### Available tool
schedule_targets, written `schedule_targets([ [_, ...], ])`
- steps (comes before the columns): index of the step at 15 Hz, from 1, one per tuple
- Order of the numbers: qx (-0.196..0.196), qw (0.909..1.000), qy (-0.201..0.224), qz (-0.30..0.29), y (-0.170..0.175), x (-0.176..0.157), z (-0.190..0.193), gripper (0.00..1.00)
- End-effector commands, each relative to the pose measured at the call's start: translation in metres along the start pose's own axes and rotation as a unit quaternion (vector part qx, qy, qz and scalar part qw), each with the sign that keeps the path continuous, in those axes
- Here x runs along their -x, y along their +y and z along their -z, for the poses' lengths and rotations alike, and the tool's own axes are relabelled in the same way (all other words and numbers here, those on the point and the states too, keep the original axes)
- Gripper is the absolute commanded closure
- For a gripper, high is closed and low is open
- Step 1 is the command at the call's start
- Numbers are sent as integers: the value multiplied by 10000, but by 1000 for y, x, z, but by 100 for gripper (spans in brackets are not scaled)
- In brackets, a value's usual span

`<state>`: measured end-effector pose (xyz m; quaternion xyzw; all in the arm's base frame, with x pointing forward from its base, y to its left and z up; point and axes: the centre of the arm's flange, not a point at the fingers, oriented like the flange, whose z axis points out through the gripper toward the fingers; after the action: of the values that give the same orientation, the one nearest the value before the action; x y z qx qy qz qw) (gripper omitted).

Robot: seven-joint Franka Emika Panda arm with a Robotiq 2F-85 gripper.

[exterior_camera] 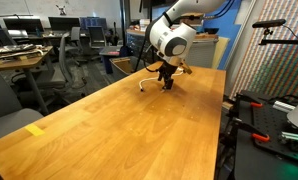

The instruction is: Pick the rope on the table

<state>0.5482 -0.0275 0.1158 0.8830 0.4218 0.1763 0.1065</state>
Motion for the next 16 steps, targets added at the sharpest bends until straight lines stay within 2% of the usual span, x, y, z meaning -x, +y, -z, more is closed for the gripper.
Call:
schedule_targets([
  [1, 297, 9958, 211, 845, 9, -12, -31, 0],
  [2, 241, 9962, 154, 817, 13, -18, -24, 0],
  [3, 150, 9981, 81, 598, -1, -6, -15, 0],
  [6, 184, 9978, 111, 626, 1, -11, -16, 0],
  [7, 50, 9967, 32, 812, 8, -10, -10, 0],
  [11, -55, 9987, -263, 433, 40, -13, 37, 0],
  [14, 315, 9984, -466, 112, 50, -8, 75, 0],
  [16, 669, 9950, -748, 0, 64, -2, 103, 0],
])
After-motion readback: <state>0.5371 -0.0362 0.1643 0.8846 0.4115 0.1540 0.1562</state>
